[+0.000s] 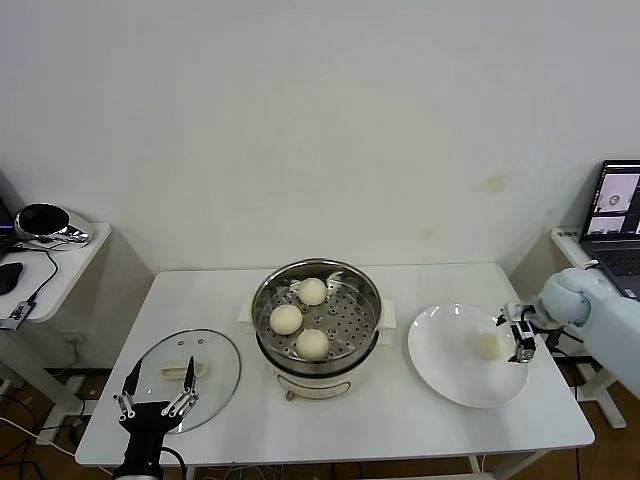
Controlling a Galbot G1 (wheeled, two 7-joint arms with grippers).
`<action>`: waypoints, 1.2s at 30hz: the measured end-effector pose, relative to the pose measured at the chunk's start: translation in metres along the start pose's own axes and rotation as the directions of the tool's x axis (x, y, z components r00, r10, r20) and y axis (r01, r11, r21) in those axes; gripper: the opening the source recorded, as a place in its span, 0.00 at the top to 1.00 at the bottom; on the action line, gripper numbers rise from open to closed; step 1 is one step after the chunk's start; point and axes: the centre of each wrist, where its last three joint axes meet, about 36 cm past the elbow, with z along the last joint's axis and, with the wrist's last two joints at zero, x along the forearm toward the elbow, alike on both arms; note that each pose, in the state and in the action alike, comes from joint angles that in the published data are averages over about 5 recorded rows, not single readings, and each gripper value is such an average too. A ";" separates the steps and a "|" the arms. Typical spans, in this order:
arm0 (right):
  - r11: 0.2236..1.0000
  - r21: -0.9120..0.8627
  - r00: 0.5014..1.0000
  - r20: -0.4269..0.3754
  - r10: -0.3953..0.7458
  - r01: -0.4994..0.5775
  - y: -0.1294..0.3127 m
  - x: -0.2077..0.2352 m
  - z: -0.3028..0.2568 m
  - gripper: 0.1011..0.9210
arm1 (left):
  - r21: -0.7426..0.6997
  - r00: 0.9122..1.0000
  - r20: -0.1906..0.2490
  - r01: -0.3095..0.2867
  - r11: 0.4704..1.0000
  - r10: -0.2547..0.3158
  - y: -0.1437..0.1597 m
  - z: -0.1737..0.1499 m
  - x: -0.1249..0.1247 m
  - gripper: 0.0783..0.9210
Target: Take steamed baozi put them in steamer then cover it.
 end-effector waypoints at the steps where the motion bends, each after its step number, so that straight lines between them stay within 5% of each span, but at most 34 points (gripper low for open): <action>1: 1.000 -0.003 1.000 0.000 -0.001 0.001 0.000 -0.003 -0.001 0.13 | 0.000 1.000 0.000 0.000 1.000 0.000 0.000 0.000 0.000 0.12; 12: 0.999 -0.033 1.000 0.001 -0.014 0.014 -0.005 -0.027 -0.006 0.29 | 0.000 1.000 -0.004 0.006 1.000 -0.006 0.001 0.004 -0.001 0.12; 23: 0.999 -0.042 1.000 0.004 -0.015 0.015 -0.008 -0.023 -0.006 0.55 | -0.005 1.000 -0.005 0.009 1.000 -0.009 0.004 0.005 -0.001 0.12; 29: 1.000 -0.027 1.000 0.017 0.005 -0.004 -0.018 0.009 -0.010 0.45 | -0.001 1.000 0.000 0.005 1.000 -0.005 0.002 0.004 -0.003 0.12; 36: 0.999 0.009 0.997 0.058 0.049 -0.049 -0.040 0.071 -0.026 0.44 | 0.007 1.000 0.006 -0.003 1.000 0.003 -0.002 0.003 -0.004 0.12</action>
